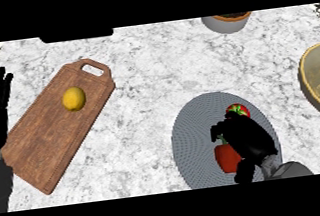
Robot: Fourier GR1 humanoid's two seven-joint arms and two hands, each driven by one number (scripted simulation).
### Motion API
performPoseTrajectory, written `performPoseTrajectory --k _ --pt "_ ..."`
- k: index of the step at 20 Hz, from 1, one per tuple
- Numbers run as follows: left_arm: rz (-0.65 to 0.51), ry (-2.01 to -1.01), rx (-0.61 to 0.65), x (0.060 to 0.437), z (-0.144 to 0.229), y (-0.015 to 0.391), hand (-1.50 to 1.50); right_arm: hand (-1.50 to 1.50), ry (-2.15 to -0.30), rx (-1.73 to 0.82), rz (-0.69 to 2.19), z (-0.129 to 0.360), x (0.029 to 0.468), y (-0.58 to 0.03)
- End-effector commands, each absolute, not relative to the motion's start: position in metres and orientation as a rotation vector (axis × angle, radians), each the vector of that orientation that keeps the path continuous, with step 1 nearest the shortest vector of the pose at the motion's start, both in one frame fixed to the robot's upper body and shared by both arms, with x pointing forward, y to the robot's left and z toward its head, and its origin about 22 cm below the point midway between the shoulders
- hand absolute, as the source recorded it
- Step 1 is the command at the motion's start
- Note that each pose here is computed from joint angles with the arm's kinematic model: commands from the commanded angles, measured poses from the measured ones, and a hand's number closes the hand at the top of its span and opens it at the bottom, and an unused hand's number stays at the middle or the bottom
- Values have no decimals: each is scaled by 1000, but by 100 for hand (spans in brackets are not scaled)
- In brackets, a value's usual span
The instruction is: Pick the bell pepper from the placemat and place it in the bowl
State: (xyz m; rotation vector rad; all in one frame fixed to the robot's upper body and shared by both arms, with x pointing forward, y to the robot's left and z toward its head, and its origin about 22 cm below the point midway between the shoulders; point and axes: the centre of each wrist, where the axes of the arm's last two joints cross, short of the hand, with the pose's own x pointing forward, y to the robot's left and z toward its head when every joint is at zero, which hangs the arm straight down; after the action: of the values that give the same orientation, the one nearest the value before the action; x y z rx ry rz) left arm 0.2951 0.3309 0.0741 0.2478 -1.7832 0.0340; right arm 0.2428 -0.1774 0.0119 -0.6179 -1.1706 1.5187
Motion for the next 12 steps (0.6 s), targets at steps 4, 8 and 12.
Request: performPoseTrajectory --k 4,8,12 --pt "45 -1781 243 286 86 323 0 150 -1120 -746 1467 10 232 -269" --pt "109 -1756 344 281 80 350 0 150 -847 -913 1271 25 213 -391" --pt "119 -1751 363 275 76 356 0 150 -763 -1015 1110 61 193 -478"
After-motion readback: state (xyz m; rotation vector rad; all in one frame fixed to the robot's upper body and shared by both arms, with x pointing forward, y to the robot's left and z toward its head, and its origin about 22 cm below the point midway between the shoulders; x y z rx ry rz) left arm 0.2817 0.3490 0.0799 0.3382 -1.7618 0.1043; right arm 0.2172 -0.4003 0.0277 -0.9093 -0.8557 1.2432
